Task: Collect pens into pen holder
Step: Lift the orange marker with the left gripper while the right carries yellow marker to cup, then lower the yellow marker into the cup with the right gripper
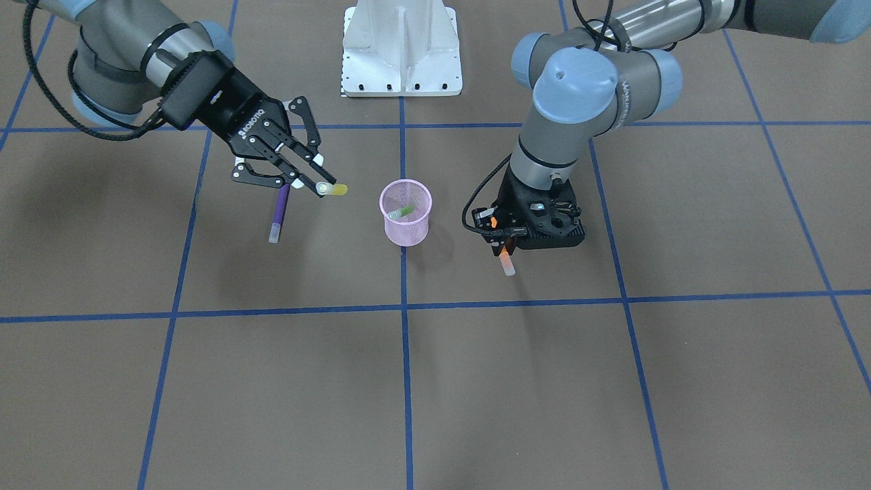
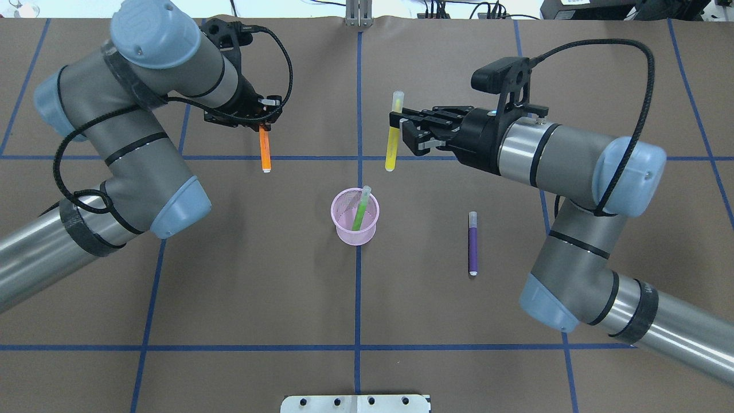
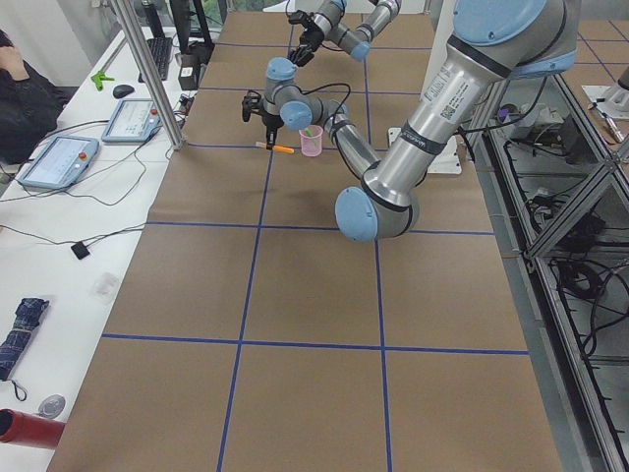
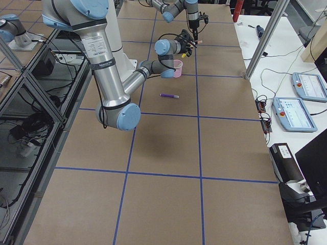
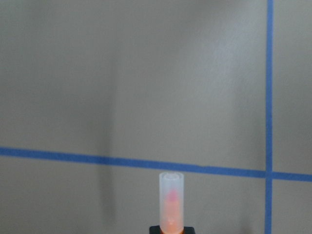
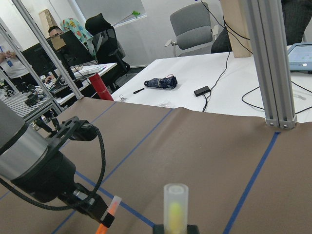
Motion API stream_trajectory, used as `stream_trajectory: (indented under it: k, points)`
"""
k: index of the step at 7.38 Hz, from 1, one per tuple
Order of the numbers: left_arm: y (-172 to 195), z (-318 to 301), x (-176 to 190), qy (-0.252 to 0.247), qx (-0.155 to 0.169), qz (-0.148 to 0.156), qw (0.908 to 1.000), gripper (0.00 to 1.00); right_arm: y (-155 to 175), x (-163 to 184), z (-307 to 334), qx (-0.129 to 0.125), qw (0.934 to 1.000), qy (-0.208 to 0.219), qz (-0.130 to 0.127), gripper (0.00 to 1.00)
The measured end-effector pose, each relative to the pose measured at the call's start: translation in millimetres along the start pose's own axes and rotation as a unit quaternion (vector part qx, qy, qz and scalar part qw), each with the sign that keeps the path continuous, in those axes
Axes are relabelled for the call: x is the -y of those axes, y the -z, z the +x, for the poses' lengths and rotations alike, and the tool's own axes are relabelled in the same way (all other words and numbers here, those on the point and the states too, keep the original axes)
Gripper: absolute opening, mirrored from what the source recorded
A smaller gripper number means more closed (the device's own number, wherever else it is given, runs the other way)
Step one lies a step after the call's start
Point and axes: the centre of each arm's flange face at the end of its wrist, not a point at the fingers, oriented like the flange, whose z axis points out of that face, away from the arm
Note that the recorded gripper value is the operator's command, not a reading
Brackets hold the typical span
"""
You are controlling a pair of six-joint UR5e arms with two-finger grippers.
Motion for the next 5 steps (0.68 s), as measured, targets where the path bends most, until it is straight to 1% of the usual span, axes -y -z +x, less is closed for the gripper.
stream_trajectory:
  k: [2,3,5]
  points:
    - [9,-11,12,-0.013,0.001,0.012,0.9998,0.0,-28,-25,-28,-0.018,0.9997,0.015,0.005,0.0]
    - [9,-16,14,-0.016,0.004,0.014,0.9998,0.0,-40,-39,-36,-0.026,0.9993,0.026,0.004,0.0]
    - [9,-23,17,-0.022,0.008,0.015,0.9996,0.0,-63,-62,-44,-0.041,0.9986,0.033,-0.001,0.0]
